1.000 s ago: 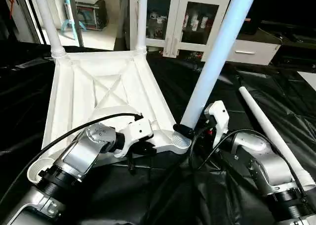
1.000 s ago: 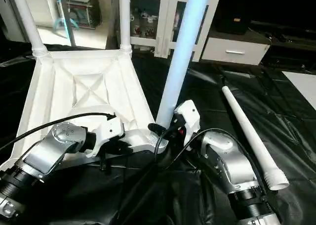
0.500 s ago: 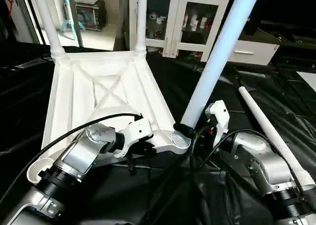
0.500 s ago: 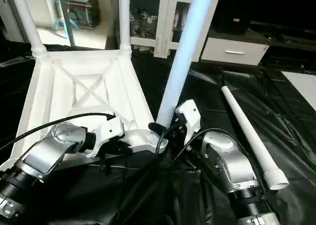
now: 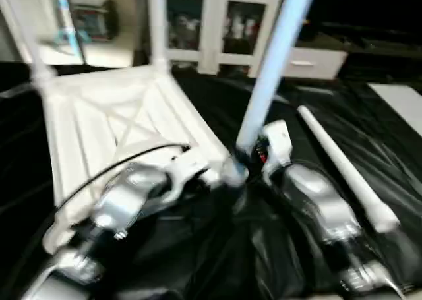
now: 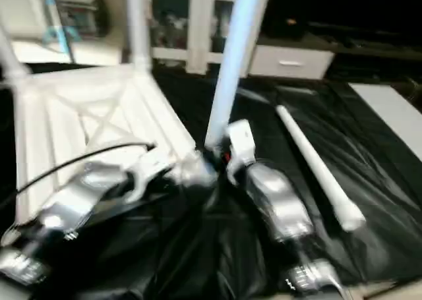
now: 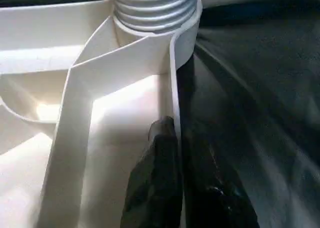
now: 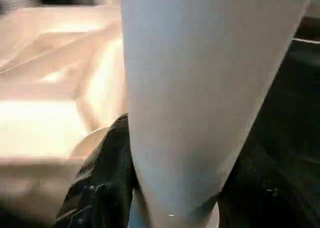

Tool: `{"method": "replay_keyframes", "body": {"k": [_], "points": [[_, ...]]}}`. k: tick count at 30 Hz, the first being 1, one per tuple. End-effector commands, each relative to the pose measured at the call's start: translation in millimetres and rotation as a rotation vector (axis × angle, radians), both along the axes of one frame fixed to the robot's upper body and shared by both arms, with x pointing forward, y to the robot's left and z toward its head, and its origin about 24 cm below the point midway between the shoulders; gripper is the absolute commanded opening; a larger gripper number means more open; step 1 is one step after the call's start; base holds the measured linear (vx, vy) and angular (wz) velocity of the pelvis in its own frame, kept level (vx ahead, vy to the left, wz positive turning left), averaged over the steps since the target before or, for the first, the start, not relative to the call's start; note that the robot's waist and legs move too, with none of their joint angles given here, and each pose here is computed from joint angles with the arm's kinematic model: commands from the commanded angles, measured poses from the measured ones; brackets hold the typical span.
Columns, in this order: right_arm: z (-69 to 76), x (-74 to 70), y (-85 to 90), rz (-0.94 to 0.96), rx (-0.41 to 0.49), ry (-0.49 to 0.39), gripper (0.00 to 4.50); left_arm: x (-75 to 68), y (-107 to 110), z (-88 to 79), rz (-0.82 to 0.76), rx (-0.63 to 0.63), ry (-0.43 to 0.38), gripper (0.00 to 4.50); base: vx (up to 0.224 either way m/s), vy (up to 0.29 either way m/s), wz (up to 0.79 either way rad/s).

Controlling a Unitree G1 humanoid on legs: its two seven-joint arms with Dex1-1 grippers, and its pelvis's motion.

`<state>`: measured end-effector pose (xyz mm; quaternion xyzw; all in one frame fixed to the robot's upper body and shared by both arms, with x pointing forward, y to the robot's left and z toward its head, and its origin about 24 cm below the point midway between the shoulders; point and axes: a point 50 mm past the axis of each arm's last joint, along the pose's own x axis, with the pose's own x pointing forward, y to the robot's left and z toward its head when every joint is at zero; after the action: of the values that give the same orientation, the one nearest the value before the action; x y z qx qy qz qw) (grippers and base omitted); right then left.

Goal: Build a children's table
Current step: Insert table leg to table base

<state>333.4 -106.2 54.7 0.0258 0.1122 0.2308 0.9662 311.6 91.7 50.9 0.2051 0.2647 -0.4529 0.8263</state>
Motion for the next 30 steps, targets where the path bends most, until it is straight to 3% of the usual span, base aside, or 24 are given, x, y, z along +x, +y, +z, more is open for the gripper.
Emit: {"method": "replay_keyframes", "body": {"k": [1, 3, 8, 21, 22, 24, 30], "points": [[-52.5, -7.4, -54.8, -0.356, -0.193, 0.24, 1.86, 10.5, -22, 29.8, 0.016, -0.078, -0.118, 0.0, -0.011, -0.09, 0.28], [-47.3, 0.8, -43.6, -0.398, -0.186, 0.226, 1.86, 16.8, -31, 31.5, 0.071, -0.053, -0.161, 0.0, 0.032, -0.093, 0.11], [-38.3, 9.5, -25.9, -0.377, -0.201, 0.175, 1.86, 19.3, -33, 34.9, 0.099, -0.043, -0.184, 0.0, 0.02, -0.009, -0.11], [-31.3, 16.6, -15.1, -0.324, -0.153, 0.106, 1.86, 23.2, -20, 32.3, 0.163, -0.017, -0.189, 0.0, 0.0, 0.0, 0.0], [-29.3, 16.9, -13.2, -0.309, -0.136, 0.096, 2.42, 23.0, -19, 31.9, 0.163, -0.016, -0.187, 0.0, 0.0, 0.0, 0.0], [-27.2, 17.7, -11.6, -0.294, -0.138, 0.082, 2.42, 23.0, -19, 31.5, 0.163, -0.017, -0.185, 0.0, 0.0, 0.0, 0.0], [-15.1, 21.4, -7.7, -0.256, -0.11, 0.027, 3.04, 24.8, -17, 31.4, 0.164, -0.011, -0.184, 0.0, 0.0, 0.0, 0.0]]}}
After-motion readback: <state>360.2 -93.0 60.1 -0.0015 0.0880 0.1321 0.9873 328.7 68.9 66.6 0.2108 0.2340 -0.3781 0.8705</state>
